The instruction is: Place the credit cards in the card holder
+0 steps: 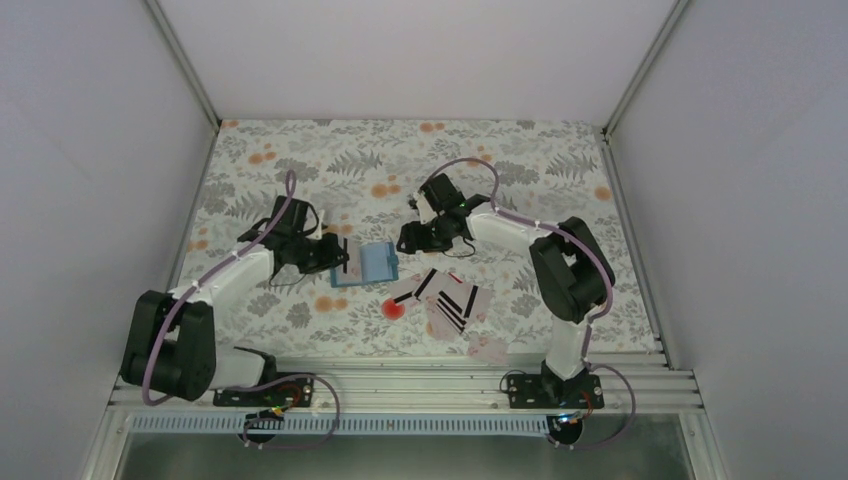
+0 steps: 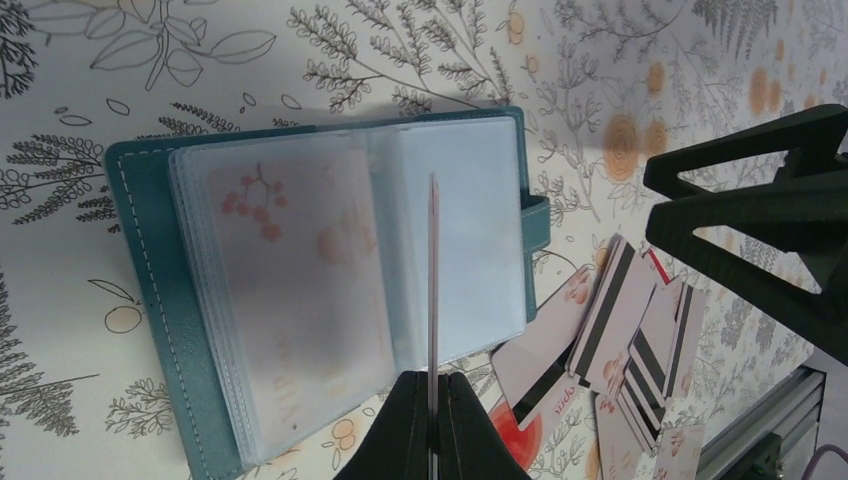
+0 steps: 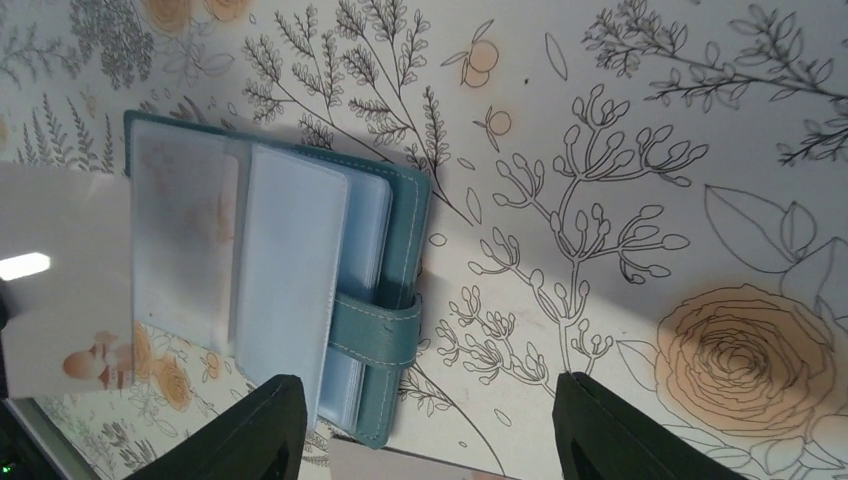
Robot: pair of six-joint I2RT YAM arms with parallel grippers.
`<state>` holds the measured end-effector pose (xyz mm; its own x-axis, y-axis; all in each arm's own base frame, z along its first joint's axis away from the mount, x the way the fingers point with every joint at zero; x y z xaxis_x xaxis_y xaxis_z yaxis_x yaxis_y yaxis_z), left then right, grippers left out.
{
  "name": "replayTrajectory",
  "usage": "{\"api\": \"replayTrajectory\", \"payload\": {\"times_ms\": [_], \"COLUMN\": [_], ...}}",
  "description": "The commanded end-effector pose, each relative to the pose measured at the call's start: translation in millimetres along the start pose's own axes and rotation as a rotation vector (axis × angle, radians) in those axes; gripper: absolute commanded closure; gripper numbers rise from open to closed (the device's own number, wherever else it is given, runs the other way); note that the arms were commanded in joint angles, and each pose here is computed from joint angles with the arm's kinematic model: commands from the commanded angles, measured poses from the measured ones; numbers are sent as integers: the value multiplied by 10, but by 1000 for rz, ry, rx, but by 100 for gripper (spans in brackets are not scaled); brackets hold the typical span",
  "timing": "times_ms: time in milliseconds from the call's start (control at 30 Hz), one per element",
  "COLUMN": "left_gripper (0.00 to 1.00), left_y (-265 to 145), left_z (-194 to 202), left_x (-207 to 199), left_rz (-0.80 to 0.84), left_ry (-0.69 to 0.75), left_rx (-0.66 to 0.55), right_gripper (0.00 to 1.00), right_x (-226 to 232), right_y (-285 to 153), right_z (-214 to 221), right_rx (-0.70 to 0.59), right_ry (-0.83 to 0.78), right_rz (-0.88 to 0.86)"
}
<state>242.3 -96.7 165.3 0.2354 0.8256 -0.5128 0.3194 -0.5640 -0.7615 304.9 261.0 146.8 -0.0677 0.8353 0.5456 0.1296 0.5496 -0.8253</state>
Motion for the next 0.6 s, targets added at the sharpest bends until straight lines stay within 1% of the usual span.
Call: {"api": "replayTrajectory", "payload": {"times_ms": [0,200,567], "left_gripper": [98,98,98], "left_y": [109,268,354], "left_z": [-20,20,38], "left_x": [57,149,200], "left_rz": [46,67,68], "left_ry": [16,-7,-18], "left_rx": [-3,11,18], "right_gripper": [37,38,39], "right_x": [118,120,101], "right_y": [-29,23,176], "right_z": [-17,-8,-17], "right_rx": [16,46,84], "right_ry": [-67,-70,-48], "right_rz": [-44,-70,-108]}}
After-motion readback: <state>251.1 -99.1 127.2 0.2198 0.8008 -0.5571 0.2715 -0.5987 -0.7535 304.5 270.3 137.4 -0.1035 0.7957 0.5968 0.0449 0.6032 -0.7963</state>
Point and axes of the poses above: each gripper's point midway between its finger pads, its own y axis out along the fingers, its own x axis along the line the jaws close on, z = x × y, the point moved 10 cm from there along -y, back along the fingers, and after that the axes turned 15 degrees about y, right-handed, at the moved point
